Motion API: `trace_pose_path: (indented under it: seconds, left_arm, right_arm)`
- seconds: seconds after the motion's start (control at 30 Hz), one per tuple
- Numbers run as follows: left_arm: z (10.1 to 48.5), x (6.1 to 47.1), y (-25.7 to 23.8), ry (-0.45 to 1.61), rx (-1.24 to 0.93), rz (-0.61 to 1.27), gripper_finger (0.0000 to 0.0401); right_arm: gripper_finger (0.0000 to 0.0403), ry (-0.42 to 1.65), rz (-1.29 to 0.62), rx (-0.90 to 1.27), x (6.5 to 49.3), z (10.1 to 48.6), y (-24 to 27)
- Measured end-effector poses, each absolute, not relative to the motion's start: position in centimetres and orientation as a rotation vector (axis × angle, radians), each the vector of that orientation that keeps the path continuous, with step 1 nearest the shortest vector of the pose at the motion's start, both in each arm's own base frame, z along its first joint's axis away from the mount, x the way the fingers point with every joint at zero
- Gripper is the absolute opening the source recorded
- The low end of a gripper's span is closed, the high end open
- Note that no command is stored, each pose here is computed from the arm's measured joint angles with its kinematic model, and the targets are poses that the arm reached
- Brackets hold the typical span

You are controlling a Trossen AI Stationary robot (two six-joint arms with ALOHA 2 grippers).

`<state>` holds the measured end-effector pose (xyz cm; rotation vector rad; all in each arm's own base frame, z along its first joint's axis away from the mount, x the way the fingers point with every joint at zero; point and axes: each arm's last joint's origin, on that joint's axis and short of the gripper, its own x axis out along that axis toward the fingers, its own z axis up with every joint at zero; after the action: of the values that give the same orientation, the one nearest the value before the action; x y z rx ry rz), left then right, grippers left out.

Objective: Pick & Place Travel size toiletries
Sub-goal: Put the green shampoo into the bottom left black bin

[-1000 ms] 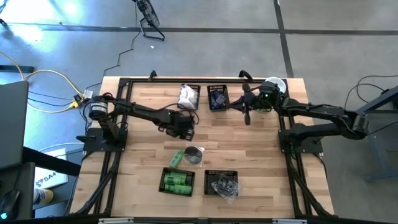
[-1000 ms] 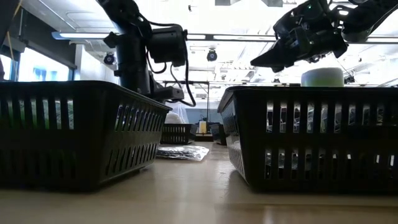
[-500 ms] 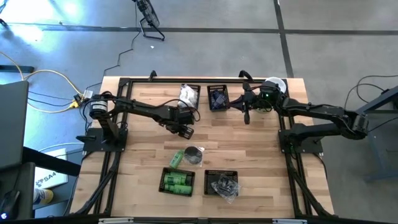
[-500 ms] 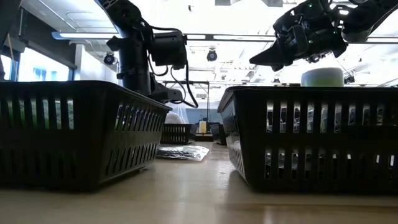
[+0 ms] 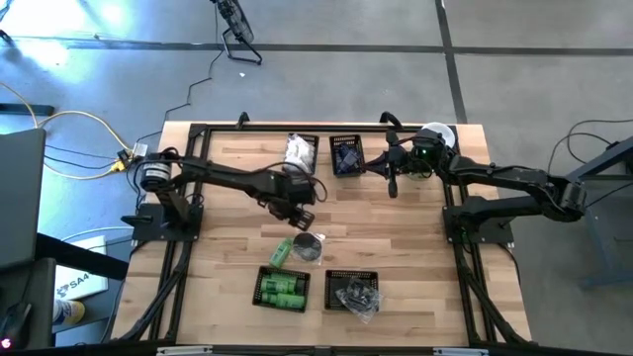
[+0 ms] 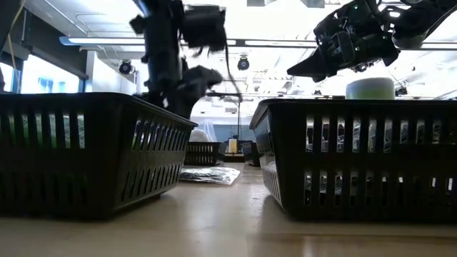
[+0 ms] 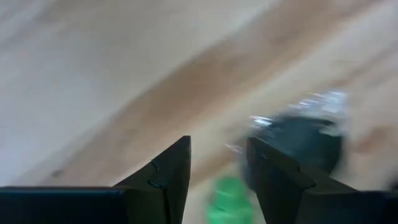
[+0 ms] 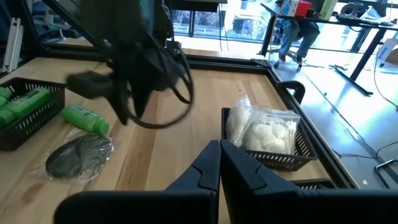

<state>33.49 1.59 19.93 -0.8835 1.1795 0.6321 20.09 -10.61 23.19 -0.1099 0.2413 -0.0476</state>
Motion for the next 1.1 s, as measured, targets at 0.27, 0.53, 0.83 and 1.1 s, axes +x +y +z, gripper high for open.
trace_pose_path:
  seconds: [0.27,0.53,0.83,1.1]
  left_arm:
    - [21.5,34.1,-2.0,1.191,-0.748,0.51,0.0152]
    - [21.4,34.0,-3.6,1.161,-0.761,0.563,0.0152]
    - [21.3,34.0,-3.8,1.154,-0.807,0.596,0.0152]
    - [21.3,33.8,-5.3,1.161,-0.776,0.568,0.0152]
  right_arm:
    - [0.0003,0.25,-0.043,-0.104,20.1,23.1,-10.6]
    - [0.0003,0.25,-0.042,-0.104,20.1,23.1,-10.6]
    - [0.0003,0.251,-0.042,-0.104,20.1,23.1,-10.6]
    - [0.0003,0.25,-0.039,-0.103,20.1,23.1,-10.6]
